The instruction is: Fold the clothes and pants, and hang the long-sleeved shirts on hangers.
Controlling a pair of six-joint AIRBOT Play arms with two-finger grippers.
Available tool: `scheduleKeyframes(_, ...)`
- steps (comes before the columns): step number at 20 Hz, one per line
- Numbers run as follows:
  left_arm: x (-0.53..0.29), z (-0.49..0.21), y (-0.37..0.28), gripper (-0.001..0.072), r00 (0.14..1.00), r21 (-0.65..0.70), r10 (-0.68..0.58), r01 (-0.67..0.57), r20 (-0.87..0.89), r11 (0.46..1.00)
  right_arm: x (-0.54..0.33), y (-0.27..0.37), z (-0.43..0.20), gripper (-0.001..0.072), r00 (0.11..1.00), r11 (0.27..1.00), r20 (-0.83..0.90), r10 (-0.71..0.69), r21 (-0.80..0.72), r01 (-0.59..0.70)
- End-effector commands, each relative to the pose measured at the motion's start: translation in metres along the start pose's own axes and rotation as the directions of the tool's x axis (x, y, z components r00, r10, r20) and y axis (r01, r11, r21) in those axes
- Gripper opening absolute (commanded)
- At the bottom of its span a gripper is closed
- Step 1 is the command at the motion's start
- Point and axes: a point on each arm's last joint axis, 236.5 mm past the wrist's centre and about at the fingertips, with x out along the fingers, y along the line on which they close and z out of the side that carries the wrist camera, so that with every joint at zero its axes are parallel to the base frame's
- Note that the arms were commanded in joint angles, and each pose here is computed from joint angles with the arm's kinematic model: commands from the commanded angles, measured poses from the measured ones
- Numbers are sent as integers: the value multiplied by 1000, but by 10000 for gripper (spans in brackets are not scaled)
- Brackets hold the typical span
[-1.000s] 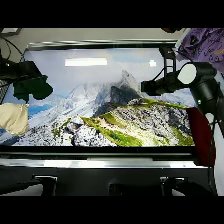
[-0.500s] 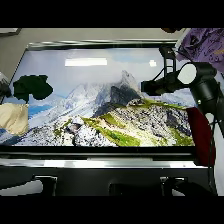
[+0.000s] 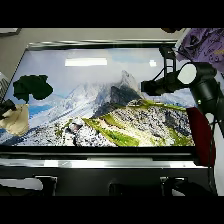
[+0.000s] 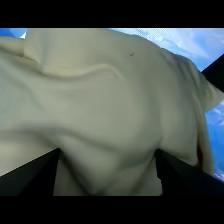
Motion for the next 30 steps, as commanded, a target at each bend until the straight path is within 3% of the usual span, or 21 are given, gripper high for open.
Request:
scheduleKeyframes(1,28,-22,-4,223,996,-18,-10,8,-87,1000,0,1,0,37,1000,999,1,1,36,-1)
scheduleKeyframes(2,25,-23,-8,15,995,-19,-23,22,-93,1000,0,0,0,37,1000,999,1,1,35,-1)
scheduleKeyframes(8,-61,-25,-50,13,996,7,-76,77,-47,997,0,0,-1,37,1000,996,-4,0,87,1)
scheduleKeyframes(11,-143,-41,-114,13,977,109,-209,203,37,973,-2,-1,-10,38,999,994,-42,-4,112,9)
scheduleKeyframes(13,-200,-70,-171,14,928,200,-370,354,50,914,-6,-4,-20,45,997,994,-77,-23,104,31)
scheduleKeyframes(14,-225,-93,-201,14,891,248,-452,433,26,867,-10,-9,-23,91,995,994,-87,-45,95,54)
scheduleKeyframes(17,-280,-182,-277,15,779,364,-610,615,-143,700,-29,-25,-30,91,988,989,-95,-124,64,130)
scheduleKeyframes(20,-309,-275,-334,15,702,479,-651,694,-288,537,-53,-42,-38,91,973,976,-96,-209,39,213)
scheduleKeyframes(23,-305,-355,-375,19,672,480,-630,732,-389,484,-69,-57,-49,98,953,960,-121,-277,9,280)
scheduleKeyframes(26,-265,-414,-398,110,695,464,-553,719,-460,517,-72,-62,-56,98,942,954,-153,-299,-38,297)
scheduleKeyframes(27,-251,-425,-401,384,699,445,-525,715,-486,540,-72,-62,-55,106,942,954,-149,-299,-45,296)
scheduleKeyframes(28,-244,-430,-402,669,689,412,-511,720,-514,558,-71,-62,-53,286,944,954,-138,-299,-51,295)
scheduleKeyframes(29,-241,-428,-401,720,677,369,-505,726,-536,581,-71,-62,-51,550,946,955,-129,-297,-50,293)
scheduleKeyframes(30,-240,-417,-399,720,671,347,-506,727,-542,593,-71,-63,-48,631,946,953,-117,-301,-56,297)
